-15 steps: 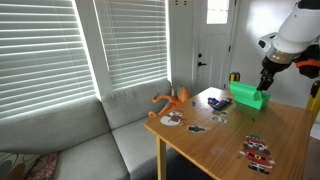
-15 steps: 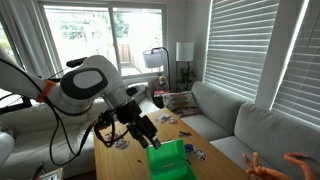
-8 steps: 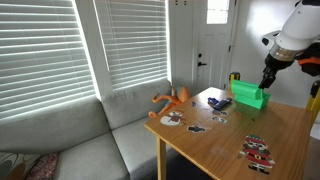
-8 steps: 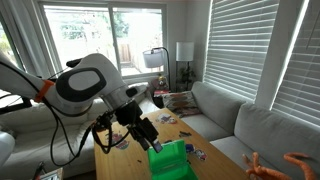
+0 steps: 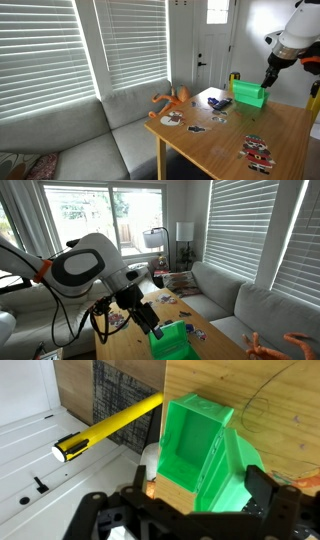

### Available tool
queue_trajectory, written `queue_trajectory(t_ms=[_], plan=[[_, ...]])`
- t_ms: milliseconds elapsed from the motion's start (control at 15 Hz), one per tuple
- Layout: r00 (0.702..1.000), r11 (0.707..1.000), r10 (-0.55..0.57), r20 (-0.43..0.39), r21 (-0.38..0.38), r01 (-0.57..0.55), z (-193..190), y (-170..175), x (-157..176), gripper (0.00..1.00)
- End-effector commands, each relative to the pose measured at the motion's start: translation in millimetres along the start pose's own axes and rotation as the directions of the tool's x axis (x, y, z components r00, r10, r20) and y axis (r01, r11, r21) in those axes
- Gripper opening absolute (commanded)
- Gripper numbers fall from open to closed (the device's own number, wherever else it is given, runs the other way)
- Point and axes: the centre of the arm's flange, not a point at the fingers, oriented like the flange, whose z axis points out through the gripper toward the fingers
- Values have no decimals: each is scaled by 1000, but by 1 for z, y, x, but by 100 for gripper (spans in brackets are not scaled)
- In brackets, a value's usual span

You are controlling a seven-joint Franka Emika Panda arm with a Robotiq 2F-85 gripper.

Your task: Close the green storage box

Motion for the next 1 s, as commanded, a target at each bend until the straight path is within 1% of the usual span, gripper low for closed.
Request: queue_trajectory(t_ms=[0, 533, 933], plan=[[1000, 1000, 8, -26, 26, -7, -1, 11, -13, 100], [998, 999, 29, -51, 47, -27, 5, 26, -14, 100], [997, 995, 76, -31, 68, -74, 11, 38, -23, 100]])
